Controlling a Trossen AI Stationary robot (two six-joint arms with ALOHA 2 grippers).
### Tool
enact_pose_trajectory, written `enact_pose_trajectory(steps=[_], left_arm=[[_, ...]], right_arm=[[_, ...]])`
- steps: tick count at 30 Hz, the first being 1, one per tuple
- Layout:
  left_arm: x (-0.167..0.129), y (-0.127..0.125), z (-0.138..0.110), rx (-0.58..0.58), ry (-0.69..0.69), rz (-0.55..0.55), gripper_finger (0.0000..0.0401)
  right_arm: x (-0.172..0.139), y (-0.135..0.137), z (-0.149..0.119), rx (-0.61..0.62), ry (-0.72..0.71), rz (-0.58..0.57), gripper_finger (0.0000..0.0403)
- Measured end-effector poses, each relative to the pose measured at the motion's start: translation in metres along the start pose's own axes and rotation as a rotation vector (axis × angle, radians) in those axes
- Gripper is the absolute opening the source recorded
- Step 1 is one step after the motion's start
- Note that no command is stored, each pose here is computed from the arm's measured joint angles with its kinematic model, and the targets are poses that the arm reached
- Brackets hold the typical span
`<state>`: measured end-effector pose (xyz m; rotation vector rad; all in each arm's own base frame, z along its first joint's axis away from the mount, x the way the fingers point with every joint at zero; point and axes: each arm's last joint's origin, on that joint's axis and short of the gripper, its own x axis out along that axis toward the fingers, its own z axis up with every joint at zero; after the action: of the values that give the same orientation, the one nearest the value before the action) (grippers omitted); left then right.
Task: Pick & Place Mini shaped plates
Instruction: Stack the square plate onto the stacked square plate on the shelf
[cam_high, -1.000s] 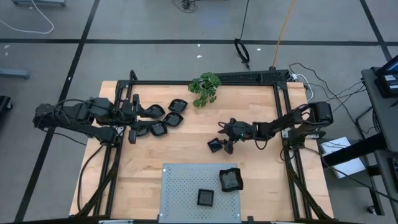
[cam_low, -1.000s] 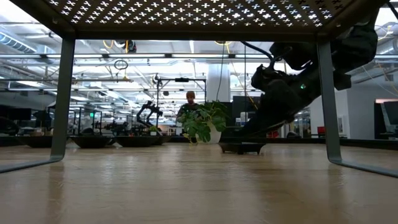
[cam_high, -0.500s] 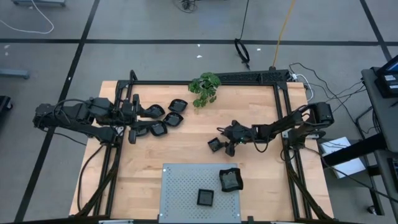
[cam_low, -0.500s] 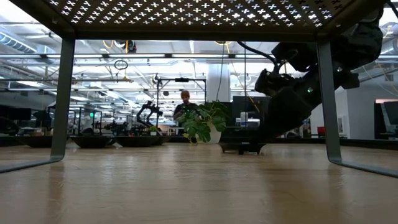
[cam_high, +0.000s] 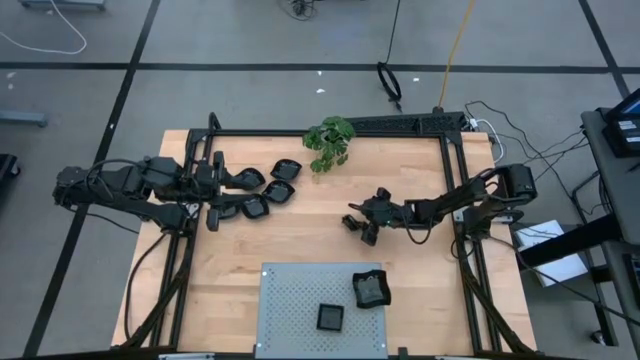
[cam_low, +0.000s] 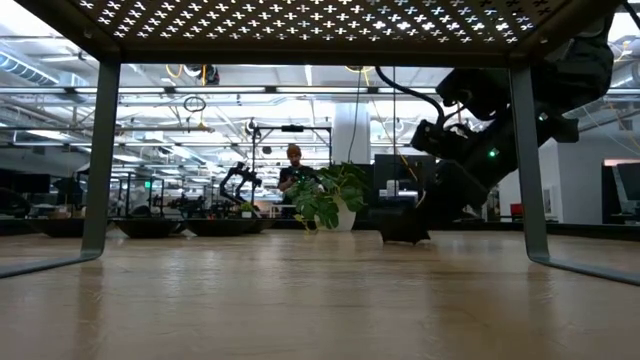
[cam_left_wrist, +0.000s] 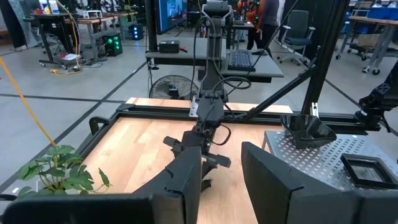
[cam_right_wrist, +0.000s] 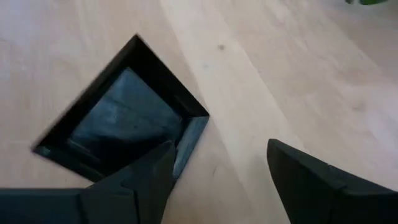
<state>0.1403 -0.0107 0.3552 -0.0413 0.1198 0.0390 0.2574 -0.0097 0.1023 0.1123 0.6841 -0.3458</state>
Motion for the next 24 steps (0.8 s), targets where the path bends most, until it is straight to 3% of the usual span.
enact_pose_trajectory(steps=[5,15,24], left_arm=[[0.0,0.0,0.0,0.0,0.0,0.0,0.012],[0.0,0.0,0.0,0.0,0.0,0.0,0.012],[0.0,0.0,0.0,0.0,0.0,0.0,0.012]], right_arm=[[0.0,-0.002,0.0,-0.01,-0.009,-0.065,0.0247],[-0.005,0.003,0.007,-0.039,-0.06,-0.039,0.0247],[-0.008,0.001,0.008,0.074,-0.031,0.052,0.0247]])
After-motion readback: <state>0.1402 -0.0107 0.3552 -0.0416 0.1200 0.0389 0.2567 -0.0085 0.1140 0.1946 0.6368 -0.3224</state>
